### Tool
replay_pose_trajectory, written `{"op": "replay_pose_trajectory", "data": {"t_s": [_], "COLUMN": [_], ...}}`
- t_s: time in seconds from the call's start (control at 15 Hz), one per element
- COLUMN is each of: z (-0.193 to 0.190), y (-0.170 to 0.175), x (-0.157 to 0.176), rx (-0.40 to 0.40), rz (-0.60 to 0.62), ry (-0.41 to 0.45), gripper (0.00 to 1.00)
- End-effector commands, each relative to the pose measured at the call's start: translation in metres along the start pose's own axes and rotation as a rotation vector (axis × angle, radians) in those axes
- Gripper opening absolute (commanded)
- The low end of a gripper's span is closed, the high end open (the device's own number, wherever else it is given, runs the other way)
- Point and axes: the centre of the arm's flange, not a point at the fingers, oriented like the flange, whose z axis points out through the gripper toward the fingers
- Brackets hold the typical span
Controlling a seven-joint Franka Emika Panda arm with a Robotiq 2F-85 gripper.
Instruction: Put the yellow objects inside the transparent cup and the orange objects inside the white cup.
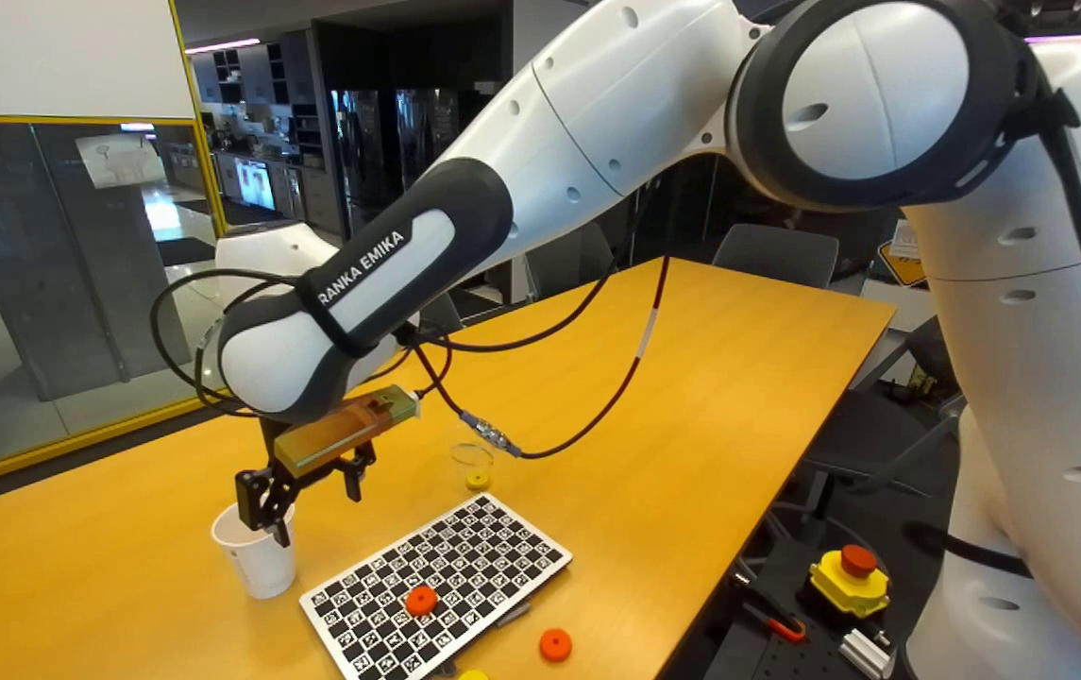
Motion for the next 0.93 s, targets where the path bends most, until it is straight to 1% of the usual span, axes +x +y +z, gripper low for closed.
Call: {"op": "replay_pose_trajectory", "data": {"t_s": [0.0, 0.33, 0.47, 0.6, 0.73, 0.87], "z": [0.018, 0.069, 0.078, 0.078, 0.080, 0.084], "y": [0.024, 0.037, 0.044, 0.053, 0.059, 0.062], "x": [-0.047, -0.059, -0.065, -0.074, -0.084, -0.090], "rx": [-0.021, 0.010, 0.005, 0.002, -0.007, -0.003], "rz": [0.094, 0.178, 0.226, 0.276, 0.321, 0.346], "ry": [0.019, 0.006, 0.013, 0.028, 0.025, 0.004], "gripper": [1.00, 1.00, 1.00, 1.00, 1.00, 1.00]}}
